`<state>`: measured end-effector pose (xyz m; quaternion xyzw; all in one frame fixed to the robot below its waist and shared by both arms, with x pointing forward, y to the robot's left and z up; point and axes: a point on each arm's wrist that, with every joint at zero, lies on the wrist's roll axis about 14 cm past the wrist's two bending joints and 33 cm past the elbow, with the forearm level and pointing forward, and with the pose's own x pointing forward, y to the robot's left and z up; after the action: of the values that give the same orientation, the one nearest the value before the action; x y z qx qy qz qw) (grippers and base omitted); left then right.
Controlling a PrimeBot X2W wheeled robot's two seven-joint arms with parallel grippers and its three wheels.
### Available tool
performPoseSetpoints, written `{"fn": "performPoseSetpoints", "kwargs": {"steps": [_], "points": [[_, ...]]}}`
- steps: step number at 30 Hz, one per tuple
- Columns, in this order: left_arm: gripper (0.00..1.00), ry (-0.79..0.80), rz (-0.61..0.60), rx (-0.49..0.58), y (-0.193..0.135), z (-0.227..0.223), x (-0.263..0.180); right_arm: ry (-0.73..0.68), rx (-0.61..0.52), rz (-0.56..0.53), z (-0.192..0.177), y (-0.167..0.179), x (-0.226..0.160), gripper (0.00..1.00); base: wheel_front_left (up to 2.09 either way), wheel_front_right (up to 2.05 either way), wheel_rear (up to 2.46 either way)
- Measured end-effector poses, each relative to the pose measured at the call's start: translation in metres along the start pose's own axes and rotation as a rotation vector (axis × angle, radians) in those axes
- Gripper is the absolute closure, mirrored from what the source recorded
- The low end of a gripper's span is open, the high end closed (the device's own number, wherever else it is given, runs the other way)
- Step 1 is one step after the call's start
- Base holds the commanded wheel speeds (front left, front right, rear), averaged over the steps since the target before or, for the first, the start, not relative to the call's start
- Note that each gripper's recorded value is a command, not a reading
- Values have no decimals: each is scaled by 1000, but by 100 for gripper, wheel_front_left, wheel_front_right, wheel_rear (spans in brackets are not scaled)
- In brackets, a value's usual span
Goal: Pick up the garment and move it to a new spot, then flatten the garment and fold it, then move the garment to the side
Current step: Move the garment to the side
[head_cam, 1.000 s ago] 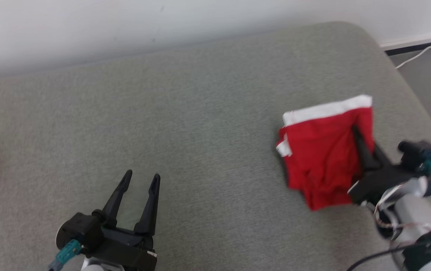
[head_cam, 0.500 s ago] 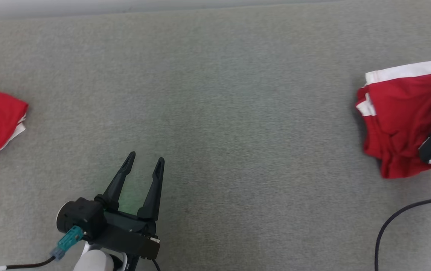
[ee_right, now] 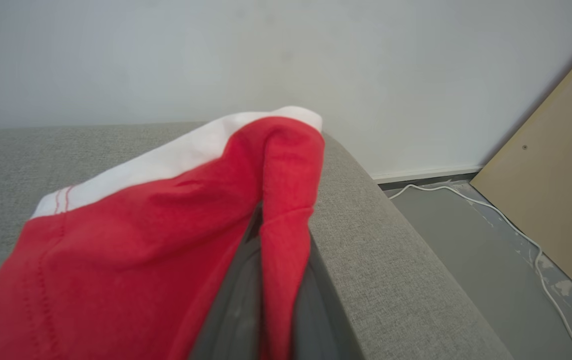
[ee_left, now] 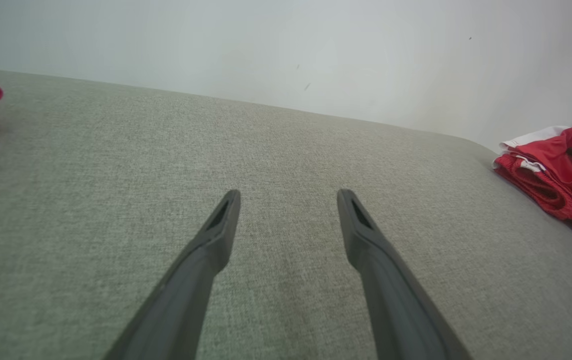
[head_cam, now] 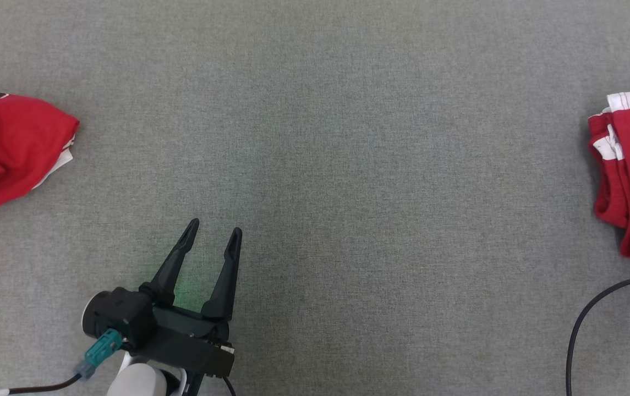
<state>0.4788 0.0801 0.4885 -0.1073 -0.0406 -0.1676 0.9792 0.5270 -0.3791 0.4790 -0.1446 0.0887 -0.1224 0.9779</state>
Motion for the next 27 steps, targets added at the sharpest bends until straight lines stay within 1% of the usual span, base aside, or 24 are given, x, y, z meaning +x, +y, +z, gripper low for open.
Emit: {"fn": "performPoseSetpoints", "kwargs": {"steps": [2,3,4,5,9,12,14,20,27], "points": [[0,0,2,1,0,1,-1,-4,15,-18,1,-3,-1,100,0,0,0],[0,-2,3,1,0,2,-2,-9,15,-29,3,-5,-2,89,0,0,0],[0,-4,3,1,0,3,-2,-12,15,-41,4,-8,-2,39,0,0,0],[0,-5,3,1,0,3,-2,-10,12,-51,3,-12,-4,0,0,0,0],[0,-11,3,1,0,7,-2,-28,-12,-89,9,-23,-9,0,0,0,0],[0,-18,7,1,0,10,-4,-74,-16,-117,24,-29,-10,0,0,0,0],[0,-22,11,4,1,13,-6,-117,-8,-116,38,-23,-12,0,0,0,0],[0,-31,38,10,5,22,-18,-235,27,-17,74,20,-25,0,0,0,0],[0,-59,86,32,11,40,-35,-314,83,128,92,65,-62,0,0,0,0]]}}
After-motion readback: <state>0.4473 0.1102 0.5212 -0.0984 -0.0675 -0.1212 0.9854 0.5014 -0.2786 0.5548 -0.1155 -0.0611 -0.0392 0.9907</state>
